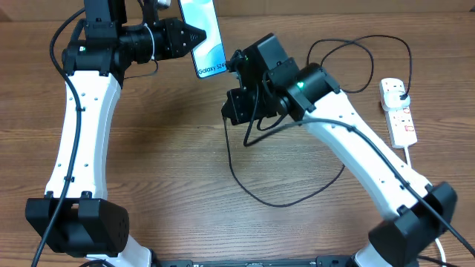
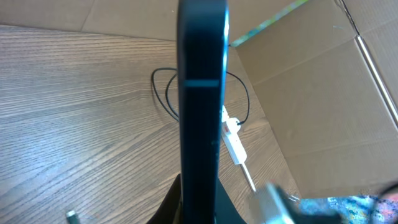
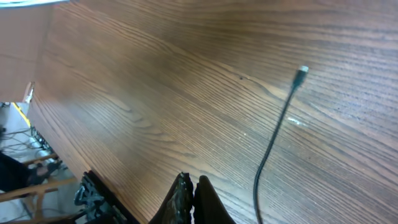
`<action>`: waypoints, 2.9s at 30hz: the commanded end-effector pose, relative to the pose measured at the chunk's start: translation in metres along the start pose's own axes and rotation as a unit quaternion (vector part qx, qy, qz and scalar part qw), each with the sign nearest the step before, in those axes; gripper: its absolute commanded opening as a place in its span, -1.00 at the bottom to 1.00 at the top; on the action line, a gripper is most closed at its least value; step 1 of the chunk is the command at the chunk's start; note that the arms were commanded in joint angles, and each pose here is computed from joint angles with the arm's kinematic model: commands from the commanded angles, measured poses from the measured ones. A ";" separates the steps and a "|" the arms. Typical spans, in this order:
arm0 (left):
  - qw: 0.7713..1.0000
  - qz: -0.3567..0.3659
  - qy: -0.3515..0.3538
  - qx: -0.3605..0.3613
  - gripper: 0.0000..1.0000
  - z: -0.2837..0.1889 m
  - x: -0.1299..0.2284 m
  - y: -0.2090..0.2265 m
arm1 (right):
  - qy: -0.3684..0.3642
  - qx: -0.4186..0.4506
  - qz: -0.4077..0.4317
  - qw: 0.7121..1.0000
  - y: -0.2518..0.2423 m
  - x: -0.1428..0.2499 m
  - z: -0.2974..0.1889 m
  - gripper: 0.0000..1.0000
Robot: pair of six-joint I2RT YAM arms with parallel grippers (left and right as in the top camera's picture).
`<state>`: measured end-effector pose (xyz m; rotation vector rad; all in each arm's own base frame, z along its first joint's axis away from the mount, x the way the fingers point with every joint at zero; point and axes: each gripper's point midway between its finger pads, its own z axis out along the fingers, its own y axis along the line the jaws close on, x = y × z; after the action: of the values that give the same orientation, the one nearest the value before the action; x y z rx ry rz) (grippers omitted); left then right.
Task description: Plug charger to phone and switch on socket
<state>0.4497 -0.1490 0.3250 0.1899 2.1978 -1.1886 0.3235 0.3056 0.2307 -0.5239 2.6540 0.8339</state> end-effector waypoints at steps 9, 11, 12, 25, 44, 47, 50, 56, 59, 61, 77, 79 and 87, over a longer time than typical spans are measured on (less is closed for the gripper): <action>0.985 -0.029 0.002 -0.171 -0.92 -0.010 0.012 0.058 | -0.010 0.084 0.037 0.996 -0.023 0.006 -0.023 0.45; 0.971 -0.048 0.006 -0.232 -0.92 -0.018 0.019 0.078 | 0.003 0.091 0.064 0.994 -0.028 0.010 -0.015 0.69; 0.965 -0.057 0.006 -0.255 -0.92 -0.022 0.022 0.085 | 0.008 0.093 0.068 0.993 -0.030 0.011 -0.012 0.69; 0.906 -0.116 -0.009 -0.406 -0.92 -0.058 0.035 0.128 | 0.123 0.210 0.092 0.966 -0.076 -0.001 0.039 0.70; 0.904 -0.123 0.004 -0.410 -0.92 -0.059 0.042 0.129 | 0.092 0.276 0.146 0.946 -0.144 0.023 0.155 0.41; 0.904 -0.123 0.004 -0.410 -0.92 -0.059 0.042 0.129 | 0.091 0.290 0.139 0.943 -0.146 0.025 0.155 0.40; 0.904 -0.123 0.004 -0.410 -0.92 -0.059 0.042 0.129 | 0.093 0.278 0.133 0.947 -0.138 0.024 0.158 0.40; 0.904 -0.123 0.004 -0.410 -0.92 -0.059 0.042 0.129 | 0.120 0.216 0.129 0.960 -0.112 0.021 0.153 0.40; 0.904 -0.123 0.004 -0.410 -0.92 -0.059 0.042 0.129 | 0.101 0.216 0.123 0.963 -0.111 0.011 0.155 0.28; 0.904 -0.123 0.005 -0.410 -0.92 -0.059 0.043 0.129 | 0.071 0.255 0.144 0.954 -0.123 0.006 0.155 0.03; 0.904 -0.124 0.007 -0.409 -0.92 -0.059 0.044 0.128 | 0.080 0.278 0.140 0.947 -0.126 0.024 0.190 -0.39; 0.904 -0.124 0.007 -0.409 -0.92 -0.059 0.044 0.128 | 0.088 0.283 0.141 0.945 -0.129 0.028 0.190 -0.49; 0.904 -0.124 0.007 -0.409 -0.92 -0.059 0.044 0.128 | 0.126 0.302 0.144 0.934 -0.135 0.049 0.188 -0.92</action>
<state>0.4372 -0.0316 0.2280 -0.4346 2.5992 -0.2777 0.3751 0.3050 0.0044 -0.0767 3.0445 0.0174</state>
